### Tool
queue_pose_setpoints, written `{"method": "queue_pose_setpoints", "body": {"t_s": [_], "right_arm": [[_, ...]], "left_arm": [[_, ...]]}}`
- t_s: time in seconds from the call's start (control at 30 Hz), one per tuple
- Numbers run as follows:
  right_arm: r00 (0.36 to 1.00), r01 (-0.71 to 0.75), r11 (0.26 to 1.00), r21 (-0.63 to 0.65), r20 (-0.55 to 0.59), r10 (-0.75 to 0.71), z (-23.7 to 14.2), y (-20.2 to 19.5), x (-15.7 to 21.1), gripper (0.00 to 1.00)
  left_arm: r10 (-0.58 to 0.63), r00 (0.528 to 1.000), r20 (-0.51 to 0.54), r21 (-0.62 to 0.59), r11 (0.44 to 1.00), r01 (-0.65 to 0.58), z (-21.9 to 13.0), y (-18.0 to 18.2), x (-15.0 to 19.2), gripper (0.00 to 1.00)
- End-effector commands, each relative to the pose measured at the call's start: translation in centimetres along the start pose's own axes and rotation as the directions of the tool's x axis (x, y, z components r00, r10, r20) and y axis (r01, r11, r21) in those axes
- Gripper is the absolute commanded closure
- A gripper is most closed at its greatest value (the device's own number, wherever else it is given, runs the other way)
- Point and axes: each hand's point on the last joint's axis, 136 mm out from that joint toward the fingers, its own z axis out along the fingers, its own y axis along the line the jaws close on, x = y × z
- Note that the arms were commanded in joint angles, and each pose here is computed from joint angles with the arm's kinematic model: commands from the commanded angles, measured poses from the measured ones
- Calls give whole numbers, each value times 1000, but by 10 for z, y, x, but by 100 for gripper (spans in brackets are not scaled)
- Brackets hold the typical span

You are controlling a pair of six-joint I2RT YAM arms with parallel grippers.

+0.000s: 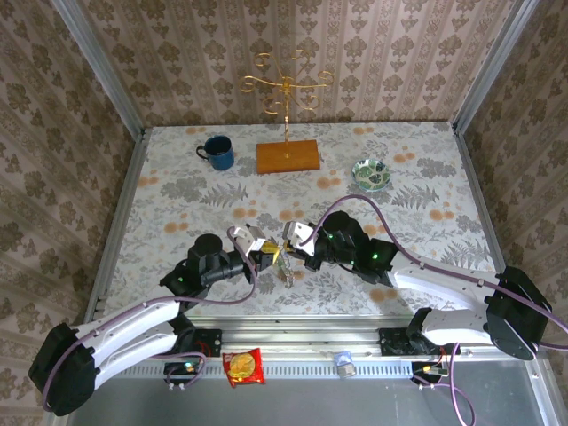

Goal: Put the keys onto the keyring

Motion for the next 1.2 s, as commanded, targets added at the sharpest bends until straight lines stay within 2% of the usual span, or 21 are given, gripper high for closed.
{"method": "queue_pose_setpoints", "body": {"t_s": [0.0, 0.77, 1.03, 1.17], "right_arm": [[998, 3, 1000, -23, 61, -2, 0, 2, -22, 100], [999, 43, 997, -70, 30, -41, 6, 16, -16, 100], [998, 66, 997, -42, 20, -65, 4, 15, -6, 100], [998, 67, 997, -43, 22, -67, 2, 15, -8, 88]], "left_arm": [[13, 998, 63, 14, 1000, -14, -1, -4, -20, 100], [-7, 994, 112, -24, 1000, 9, 0, 3, -27, 100], [-7, 992, 126, -28, 1000, 11, -2, 4, -28, 100], [-4, 992, 130, -35, 999, 9, -2, 5, -27, 100]]}}
